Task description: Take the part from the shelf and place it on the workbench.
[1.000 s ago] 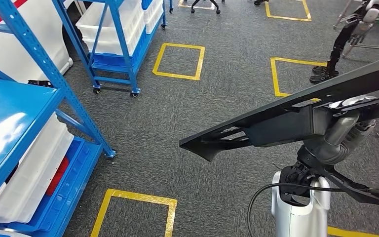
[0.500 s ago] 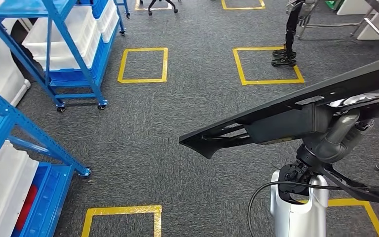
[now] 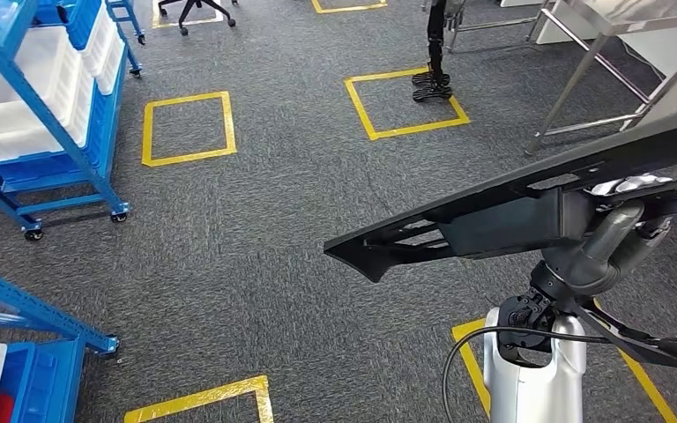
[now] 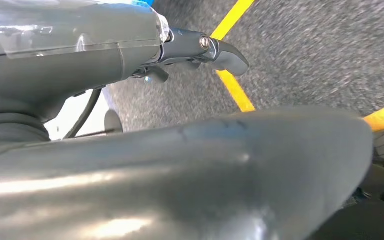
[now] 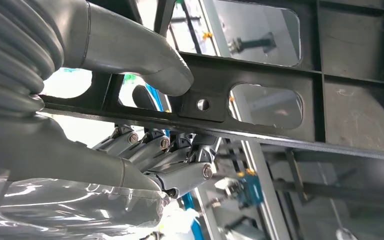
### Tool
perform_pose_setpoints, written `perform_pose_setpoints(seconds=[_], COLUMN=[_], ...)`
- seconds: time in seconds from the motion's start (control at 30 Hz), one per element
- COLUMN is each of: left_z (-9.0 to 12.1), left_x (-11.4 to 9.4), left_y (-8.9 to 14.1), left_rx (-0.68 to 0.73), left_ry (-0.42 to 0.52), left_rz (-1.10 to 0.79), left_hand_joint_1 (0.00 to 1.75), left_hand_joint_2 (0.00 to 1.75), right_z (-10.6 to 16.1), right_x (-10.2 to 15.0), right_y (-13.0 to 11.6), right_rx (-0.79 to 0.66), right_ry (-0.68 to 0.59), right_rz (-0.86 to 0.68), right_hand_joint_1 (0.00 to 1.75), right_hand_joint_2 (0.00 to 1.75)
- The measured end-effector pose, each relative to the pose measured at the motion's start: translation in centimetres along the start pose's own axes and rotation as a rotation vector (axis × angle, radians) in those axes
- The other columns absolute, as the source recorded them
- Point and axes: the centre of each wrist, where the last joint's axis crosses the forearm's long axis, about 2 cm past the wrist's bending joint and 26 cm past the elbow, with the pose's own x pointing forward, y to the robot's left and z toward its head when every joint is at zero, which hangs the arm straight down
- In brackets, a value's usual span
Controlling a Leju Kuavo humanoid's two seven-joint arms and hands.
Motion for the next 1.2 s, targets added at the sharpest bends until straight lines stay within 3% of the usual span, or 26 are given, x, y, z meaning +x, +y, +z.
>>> perform_pose_setpoints(seconds=[1.2], left_z=[0.0], left_x=[0.0], left_y=[0.1], left_rx=[0.001], left_ry=[-0.009], left_rz=[-0.016], left_hand_joint_1=[0.0], left_hand_joint_2=[0.0], right_z=[1.3], right_x=[0.9], right_y=[-0.2], right_rx=[0.004], right_ry=[-0.005], right_rz=[0.04], right_hand_joint_1=[1.75], right_hand_joint_2=[1.75])
